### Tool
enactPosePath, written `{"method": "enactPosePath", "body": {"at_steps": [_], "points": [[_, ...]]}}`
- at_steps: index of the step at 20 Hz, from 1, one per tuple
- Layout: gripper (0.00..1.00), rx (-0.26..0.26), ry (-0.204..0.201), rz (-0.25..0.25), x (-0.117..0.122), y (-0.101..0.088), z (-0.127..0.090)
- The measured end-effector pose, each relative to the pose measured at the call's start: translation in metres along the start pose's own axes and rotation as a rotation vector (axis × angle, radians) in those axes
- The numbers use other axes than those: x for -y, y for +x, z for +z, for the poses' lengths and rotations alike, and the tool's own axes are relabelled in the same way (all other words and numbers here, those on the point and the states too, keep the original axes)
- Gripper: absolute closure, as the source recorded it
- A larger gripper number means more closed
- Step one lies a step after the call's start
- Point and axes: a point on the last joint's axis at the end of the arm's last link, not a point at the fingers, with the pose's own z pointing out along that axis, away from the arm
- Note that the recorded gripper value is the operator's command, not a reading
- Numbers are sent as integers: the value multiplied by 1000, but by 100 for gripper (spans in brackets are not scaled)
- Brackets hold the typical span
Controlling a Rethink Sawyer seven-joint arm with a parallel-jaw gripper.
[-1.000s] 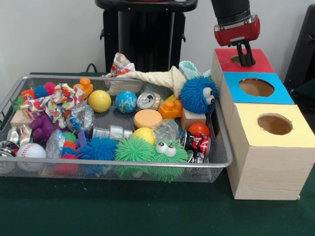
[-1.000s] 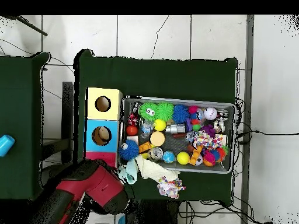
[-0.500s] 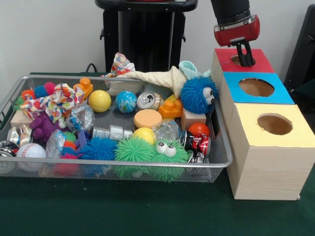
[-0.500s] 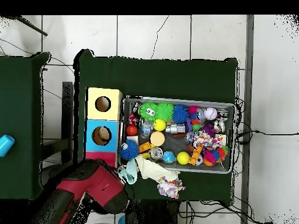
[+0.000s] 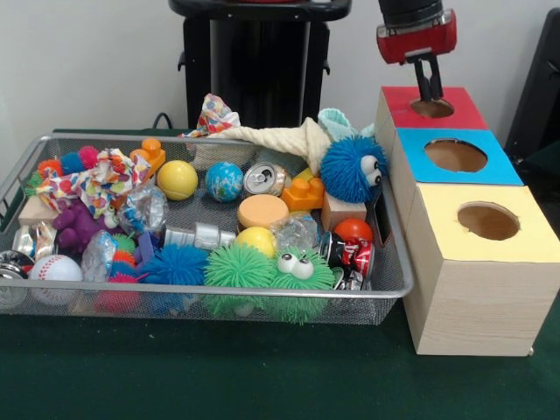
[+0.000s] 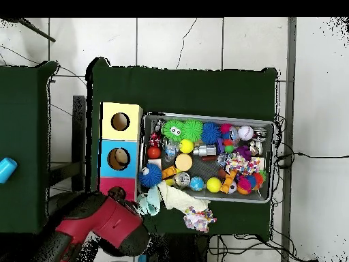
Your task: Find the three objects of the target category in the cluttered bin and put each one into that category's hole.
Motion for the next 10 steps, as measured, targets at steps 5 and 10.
{"method": "enactPosePath", "body": {"at_steps": [5,10], "points": [[100,-102,-5,-8,6,4,-43],[100,-142,28,-22,11,2,-77]]}}
